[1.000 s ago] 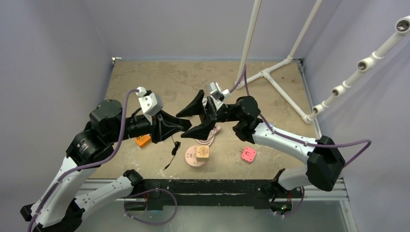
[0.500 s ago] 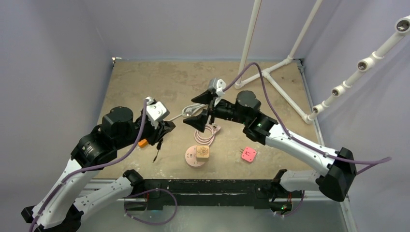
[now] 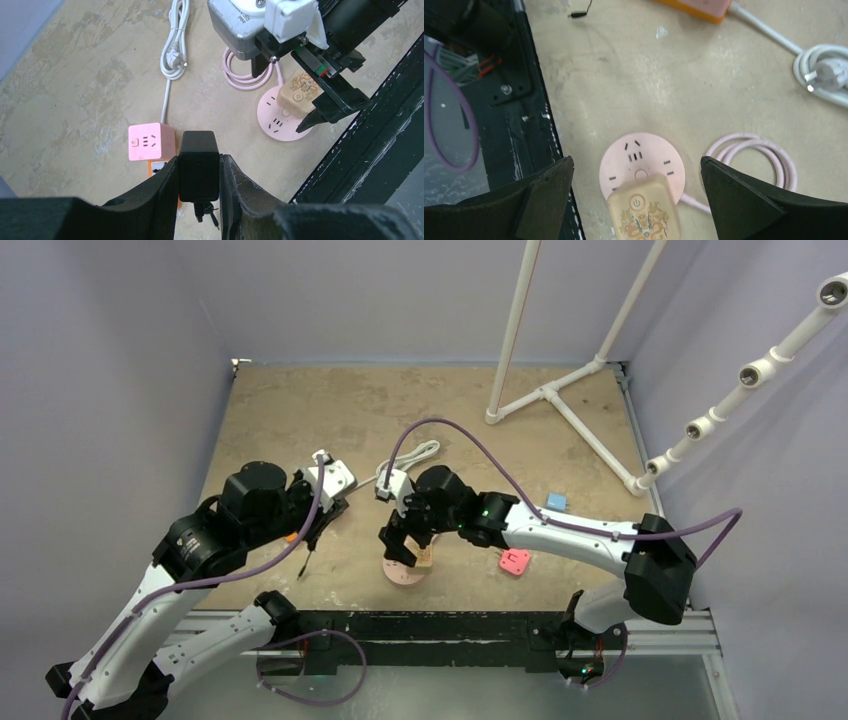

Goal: Insert the plug
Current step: Move the socket to the center of the board.

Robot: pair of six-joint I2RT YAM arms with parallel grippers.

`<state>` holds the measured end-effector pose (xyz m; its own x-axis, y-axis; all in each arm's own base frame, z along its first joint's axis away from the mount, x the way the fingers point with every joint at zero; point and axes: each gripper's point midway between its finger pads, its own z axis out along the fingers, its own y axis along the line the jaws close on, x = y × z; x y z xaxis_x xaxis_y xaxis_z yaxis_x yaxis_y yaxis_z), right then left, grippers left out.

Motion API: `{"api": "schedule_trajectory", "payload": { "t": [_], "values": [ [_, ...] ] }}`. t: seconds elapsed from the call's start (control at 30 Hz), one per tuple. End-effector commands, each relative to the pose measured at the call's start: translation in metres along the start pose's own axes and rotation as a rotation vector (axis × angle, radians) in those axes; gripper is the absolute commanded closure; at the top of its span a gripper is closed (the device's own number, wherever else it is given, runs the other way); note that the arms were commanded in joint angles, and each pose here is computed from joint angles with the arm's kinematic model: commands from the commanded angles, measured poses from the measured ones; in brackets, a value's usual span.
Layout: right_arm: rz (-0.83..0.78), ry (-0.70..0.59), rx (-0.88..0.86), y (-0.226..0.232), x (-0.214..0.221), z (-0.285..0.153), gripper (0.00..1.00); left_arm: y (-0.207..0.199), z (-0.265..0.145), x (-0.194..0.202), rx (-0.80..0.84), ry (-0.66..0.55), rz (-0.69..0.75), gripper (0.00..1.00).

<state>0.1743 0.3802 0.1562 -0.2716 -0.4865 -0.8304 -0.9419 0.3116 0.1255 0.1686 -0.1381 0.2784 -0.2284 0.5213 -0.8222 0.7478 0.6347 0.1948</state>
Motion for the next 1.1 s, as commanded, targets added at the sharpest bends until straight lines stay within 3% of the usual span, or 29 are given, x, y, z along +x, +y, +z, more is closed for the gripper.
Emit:
{"api": "schedule_trajectory", "payload": {
  "t": [0.0, 0.33, 0.5, 0.8, 1.0, 1.07],
  "values": [
    [-0.013, 0.059, 0.082, -0.007, 0.008, -0.011, 0.01, 0.006, -0.009, -0.007, -0.027, -0.027, 0.038, 1.00],
    [-0.055, 0.190, 0.149, -0.017, 0.022, -0.005, 0.01, 0.007, -0.018, -0.019, -0.019, -0.059, 0.072, 1.00],
    [-0.184, 0.402, 0.205, -0.036, 0.047, -0.014, 0.01, 0.007, -0.019, -0.018, -0.015, -0.058, 0.077, 1.00],
    [-0.167, 0.433, 0.107, -0.016, 0.061, -0.027, 0.01, 0.007, -0.015, -0.020, -0.006, -0.060, 0.099, 1.00],
    [-0.198, 0.344, 0.031, 0.008, 0.035, -0.039, 0.02, 0.008, -0.015, -0.025, -0.009, -0.070, 0.101, 1.00],
    [-0.203, 0.370, 0.020, 0.010, 0.041, -0.043, 0.02, 0.009, -0.016, -0.027, -0.016, -0.074, 0.105, 1.00]
  ]
}}
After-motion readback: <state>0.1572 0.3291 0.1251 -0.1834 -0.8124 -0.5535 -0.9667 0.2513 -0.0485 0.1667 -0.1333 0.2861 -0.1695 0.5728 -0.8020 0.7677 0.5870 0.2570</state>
